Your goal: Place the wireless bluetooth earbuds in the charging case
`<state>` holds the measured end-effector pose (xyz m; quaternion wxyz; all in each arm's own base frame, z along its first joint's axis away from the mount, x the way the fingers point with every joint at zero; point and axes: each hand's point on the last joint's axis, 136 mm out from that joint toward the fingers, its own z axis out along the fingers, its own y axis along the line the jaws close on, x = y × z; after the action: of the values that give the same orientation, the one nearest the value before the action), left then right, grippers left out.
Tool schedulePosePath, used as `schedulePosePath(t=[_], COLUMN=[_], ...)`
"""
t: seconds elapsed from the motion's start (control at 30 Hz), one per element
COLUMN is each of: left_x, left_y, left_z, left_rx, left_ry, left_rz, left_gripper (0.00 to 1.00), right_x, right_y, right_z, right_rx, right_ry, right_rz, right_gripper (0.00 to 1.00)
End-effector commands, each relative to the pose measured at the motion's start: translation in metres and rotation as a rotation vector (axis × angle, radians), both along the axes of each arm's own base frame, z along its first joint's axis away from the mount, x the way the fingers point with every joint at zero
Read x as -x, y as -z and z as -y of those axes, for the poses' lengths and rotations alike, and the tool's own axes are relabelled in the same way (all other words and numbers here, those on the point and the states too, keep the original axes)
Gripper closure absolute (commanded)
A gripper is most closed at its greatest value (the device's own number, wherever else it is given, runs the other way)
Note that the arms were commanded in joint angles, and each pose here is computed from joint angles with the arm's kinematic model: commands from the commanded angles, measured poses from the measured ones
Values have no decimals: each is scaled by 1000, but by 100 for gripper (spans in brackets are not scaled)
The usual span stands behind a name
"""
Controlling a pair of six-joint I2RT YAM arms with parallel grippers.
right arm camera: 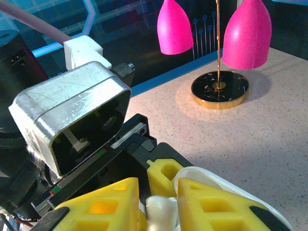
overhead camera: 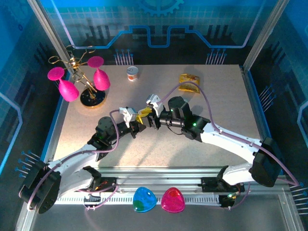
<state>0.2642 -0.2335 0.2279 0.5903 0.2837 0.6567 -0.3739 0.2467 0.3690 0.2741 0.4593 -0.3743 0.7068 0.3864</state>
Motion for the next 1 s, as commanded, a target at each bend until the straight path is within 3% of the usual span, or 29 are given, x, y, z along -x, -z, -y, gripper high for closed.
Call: schedulePosePath(t=[0.0, 0.2, 0.53, 0.6, 0.77, 0.97], left_x=[-3, -2, -2, -2, 1, 4], left_y=[-39, -36, -30, -29, -33, -37], left_z=[0, -1, -1, 0, 1, 2], left_rx=[66, 63, 47, 44, 52, 60], left_ry=[-16, -17, -13, -11, 4, 19], left_rz=[93, 90, 92, 92, 99, 107], left_gripper=[76, 76, 76, 76, 76, 76], right_x=[1, -12, -3, -3, -17, -27], right_y=[13, 0, -41, -39, -19, 1], right_z=[4, 21, 29, 31, 39, 35], right_rx=[28, 8, -79, -62, 42, 94], right_ry=[18, 106, 88, 98, 177, 211], right_rz=[-50, -51, -1, 13, 2, -47], right_gripper=[76, 69, 47, 42, 17, 11])
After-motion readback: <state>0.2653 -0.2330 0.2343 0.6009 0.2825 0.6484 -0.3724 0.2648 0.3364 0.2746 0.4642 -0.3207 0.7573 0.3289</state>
